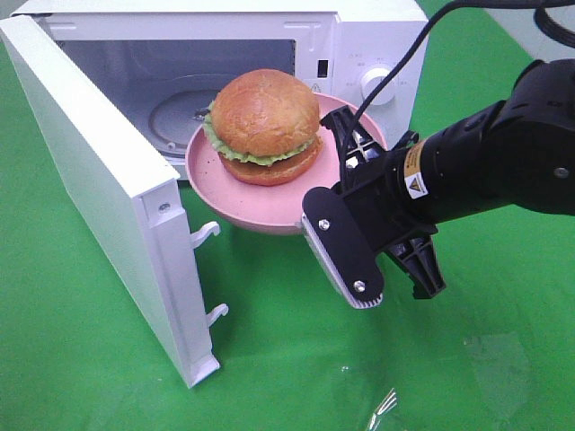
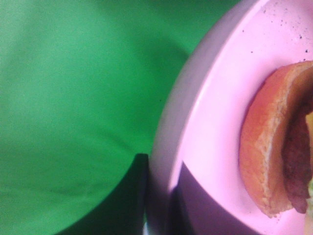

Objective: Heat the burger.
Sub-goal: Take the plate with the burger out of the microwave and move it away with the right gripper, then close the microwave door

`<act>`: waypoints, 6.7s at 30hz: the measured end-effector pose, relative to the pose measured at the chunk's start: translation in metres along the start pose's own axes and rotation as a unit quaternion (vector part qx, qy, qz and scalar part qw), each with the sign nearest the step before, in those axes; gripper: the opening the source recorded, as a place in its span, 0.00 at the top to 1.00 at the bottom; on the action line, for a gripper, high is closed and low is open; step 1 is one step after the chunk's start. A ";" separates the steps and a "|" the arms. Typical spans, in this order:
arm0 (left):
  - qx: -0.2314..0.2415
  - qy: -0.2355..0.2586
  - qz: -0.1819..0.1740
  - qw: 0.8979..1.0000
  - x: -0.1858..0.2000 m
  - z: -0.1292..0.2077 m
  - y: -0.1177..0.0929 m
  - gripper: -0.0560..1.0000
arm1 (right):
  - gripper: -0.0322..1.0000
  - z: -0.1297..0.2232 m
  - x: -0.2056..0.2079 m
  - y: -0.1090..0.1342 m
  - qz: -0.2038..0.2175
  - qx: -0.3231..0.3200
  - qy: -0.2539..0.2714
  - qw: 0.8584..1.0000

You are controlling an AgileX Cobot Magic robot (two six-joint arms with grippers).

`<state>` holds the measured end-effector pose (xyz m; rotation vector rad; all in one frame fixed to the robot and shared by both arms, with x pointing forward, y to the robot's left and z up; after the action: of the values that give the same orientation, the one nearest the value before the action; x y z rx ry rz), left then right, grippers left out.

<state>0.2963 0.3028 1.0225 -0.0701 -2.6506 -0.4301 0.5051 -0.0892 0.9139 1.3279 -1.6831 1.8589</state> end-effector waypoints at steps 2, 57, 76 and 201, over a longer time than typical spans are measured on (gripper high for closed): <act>0.000 0.000 0.000 1.000 0.000 0.000 0.000 0.03 | 0.88 0.001 0.002 0.002 -0.001 0.000 0.002 1.000; 0.000 0.000 0.000 1.000 0.000 0.000 0.000 0.03 | 0.88 0.104 0.132 0.086 0.039 -0.373 0.246 0.894; 0.000 0.000 0.000 1.000 0.000 0.000 0.000 0.03 | 0.88 0.123 0.130 0.103 0.099 -0.594 0.340 0.723; 0.000 0.000 0.000 1.000 0.000 0.000 0.000 0.03 | 0.17 0.071 0.145 0.013 0.047 -0.761 0.158 0.628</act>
<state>0.2963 0.3028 1.0225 -0.0701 -2.6506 -0.4301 0.4491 -0.2071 1.0102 0.1099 -2.0676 0.0988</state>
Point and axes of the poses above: a point on each arm's last joint axis where the gripper is mounted, x pointing back along that axis away from the gripper, y along the wrist's bending axis when the last joint is at zero, z = x × y, the point moved 7 cm from there along -x, pointing out along that axis toward the gripper, and after that the axes turned 14 degrees about -x, right-handed, at the moved point
